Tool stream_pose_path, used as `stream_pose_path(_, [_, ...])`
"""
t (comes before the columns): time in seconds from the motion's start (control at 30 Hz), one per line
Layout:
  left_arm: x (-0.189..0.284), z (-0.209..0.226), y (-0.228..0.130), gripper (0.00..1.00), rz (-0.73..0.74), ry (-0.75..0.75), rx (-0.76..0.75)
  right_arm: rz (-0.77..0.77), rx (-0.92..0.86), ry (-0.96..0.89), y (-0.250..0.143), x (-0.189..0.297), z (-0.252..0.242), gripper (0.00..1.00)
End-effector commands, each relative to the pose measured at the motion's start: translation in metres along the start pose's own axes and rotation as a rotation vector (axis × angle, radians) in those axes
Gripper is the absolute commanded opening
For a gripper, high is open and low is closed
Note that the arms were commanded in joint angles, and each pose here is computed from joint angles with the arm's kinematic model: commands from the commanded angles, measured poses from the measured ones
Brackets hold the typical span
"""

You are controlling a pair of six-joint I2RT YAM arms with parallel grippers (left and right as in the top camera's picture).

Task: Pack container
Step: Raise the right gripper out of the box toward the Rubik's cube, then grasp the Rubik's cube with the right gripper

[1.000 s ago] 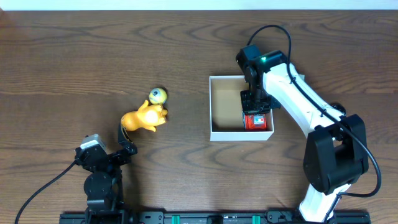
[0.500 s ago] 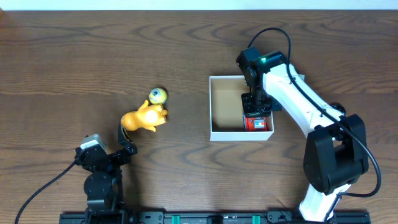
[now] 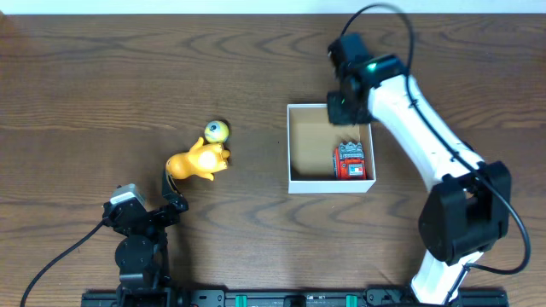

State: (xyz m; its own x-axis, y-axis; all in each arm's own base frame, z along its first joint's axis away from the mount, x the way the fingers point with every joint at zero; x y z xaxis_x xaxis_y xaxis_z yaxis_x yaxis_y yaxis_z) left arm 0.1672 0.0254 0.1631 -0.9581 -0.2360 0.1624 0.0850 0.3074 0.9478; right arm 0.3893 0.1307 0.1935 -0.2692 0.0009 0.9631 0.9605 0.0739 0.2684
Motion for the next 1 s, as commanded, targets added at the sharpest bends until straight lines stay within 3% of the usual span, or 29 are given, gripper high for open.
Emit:
stream_pose_path(0.0, [-0.003,0.004,-0.011,0.98,0.024,0.019,-0.023,-0.104,-0.063,-0.077,0.028,0.024,-0.032,0.26])
stream_pose_path(0.07, [-0.003,0.004,-0.011,0.98,0.024,0.019,-0.023,-0.147,-0.057,-0.097,0.04,0.038,-0.048,0.46])
stream_pose_path(0.2, [-0.003,0.004,-0.011,0.98,0.024,0.019,-0.023,-0.163,-0.115,-0.129,0.048,0.051,-0.083,0.58])
stream_pose_path(0.57, [-0.003,0.004,-0.011,0.98,0.024,0.019,-0.023,0.012,-0.375,-0.207,0.011,0.027,-0.174,0.61])
stream_pose_path(0.97, [-0.003,0.004,-0.011,0.98,0.025,0.02,-0.023,-0.014,-0.347,-0.086,-0.005,-0.053,-0.162,0.74])
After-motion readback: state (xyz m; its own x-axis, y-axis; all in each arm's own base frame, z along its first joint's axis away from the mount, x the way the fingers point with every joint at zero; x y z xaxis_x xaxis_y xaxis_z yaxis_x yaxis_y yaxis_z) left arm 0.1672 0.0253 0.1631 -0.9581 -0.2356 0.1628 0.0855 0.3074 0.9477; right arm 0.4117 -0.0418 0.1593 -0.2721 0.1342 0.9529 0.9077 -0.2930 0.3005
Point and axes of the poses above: each gripper's point midway between its finger pads, its own x axis back along the fingers, its own z axis along the line the jaws close on, y = z × x, the point moved 7 cm from there along x, back along the fingers, and after that the axes turned 4 degrees about x, right-handed, at the moved point
